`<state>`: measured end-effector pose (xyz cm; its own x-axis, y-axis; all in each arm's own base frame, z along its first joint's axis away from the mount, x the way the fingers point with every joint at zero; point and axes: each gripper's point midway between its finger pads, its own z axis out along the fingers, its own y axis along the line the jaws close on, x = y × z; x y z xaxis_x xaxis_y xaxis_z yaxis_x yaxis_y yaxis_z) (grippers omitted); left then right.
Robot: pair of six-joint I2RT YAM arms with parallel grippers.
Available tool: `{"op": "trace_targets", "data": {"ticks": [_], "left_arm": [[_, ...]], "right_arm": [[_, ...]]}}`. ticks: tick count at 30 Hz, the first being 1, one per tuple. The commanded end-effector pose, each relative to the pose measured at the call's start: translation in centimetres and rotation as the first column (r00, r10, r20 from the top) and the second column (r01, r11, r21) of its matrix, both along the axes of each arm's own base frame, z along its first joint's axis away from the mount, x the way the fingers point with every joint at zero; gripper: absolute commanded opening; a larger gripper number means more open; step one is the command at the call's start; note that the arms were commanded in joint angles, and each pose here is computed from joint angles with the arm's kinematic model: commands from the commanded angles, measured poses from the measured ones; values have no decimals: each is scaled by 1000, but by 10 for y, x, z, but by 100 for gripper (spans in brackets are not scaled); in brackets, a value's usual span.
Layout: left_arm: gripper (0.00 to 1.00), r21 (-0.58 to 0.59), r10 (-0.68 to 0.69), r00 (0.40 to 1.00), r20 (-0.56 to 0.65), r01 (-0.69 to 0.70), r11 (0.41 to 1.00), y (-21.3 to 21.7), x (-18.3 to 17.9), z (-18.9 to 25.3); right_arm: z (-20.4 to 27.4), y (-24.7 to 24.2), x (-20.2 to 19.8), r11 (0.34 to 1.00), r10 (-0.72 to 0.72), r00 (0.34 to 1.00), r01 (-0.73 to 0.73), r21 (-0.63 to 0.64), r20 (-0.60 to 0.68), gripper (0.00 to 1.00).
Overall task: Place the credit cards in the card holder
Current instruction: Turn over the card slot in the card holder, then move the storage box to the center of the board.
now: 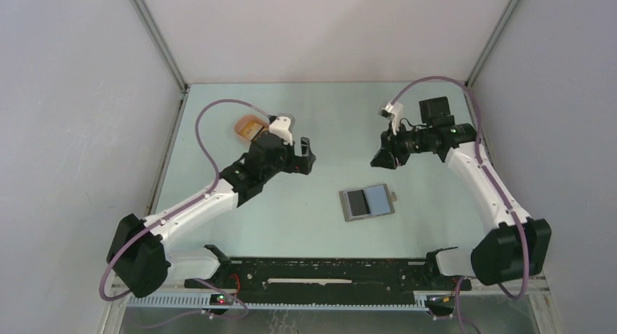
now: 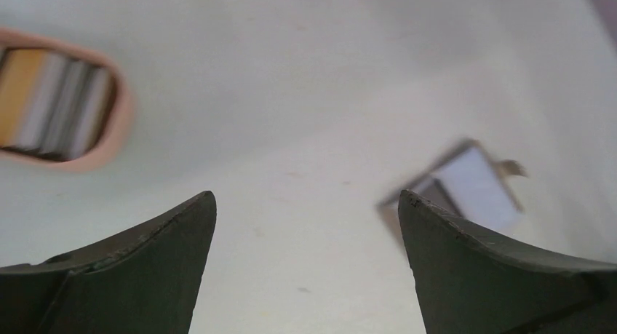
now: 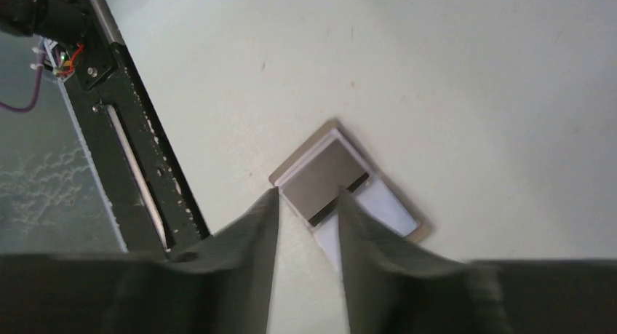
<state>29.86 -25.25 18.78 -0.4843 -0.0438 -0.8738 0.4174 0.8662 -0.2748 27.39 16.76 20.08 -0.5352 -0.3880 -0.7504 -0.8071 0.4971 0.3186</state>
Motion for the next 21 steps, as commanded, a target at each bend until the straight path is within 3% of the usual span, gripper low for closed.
{"op": "trace_targets", "data": {"ticks": [1, 4, 12, 21], "left_arm": [[100, 160, 85, 996, -5, -84, 984, 50, 29, -3], [99, 263, 154, 988, -18, -144, 954, 73, 54, -8], [82, 581, 199, 978, -56, -130, 804, 95, 111, -42], [64, 644, 151, 972, -178, -1, 765, 93, 151, -78]], "right_arm": [[47, 14, -11, 991, 73, 987, -87, 100, 141, 56], [42, 15, -20, 987, 110, 988, -121, 110, 105, 60], [19, 12, -24, 984, 122, 993, -122, 128, 4, 57], [16, 11, -27, 982, 130, 991, -129, 135, -3, 56]]}}
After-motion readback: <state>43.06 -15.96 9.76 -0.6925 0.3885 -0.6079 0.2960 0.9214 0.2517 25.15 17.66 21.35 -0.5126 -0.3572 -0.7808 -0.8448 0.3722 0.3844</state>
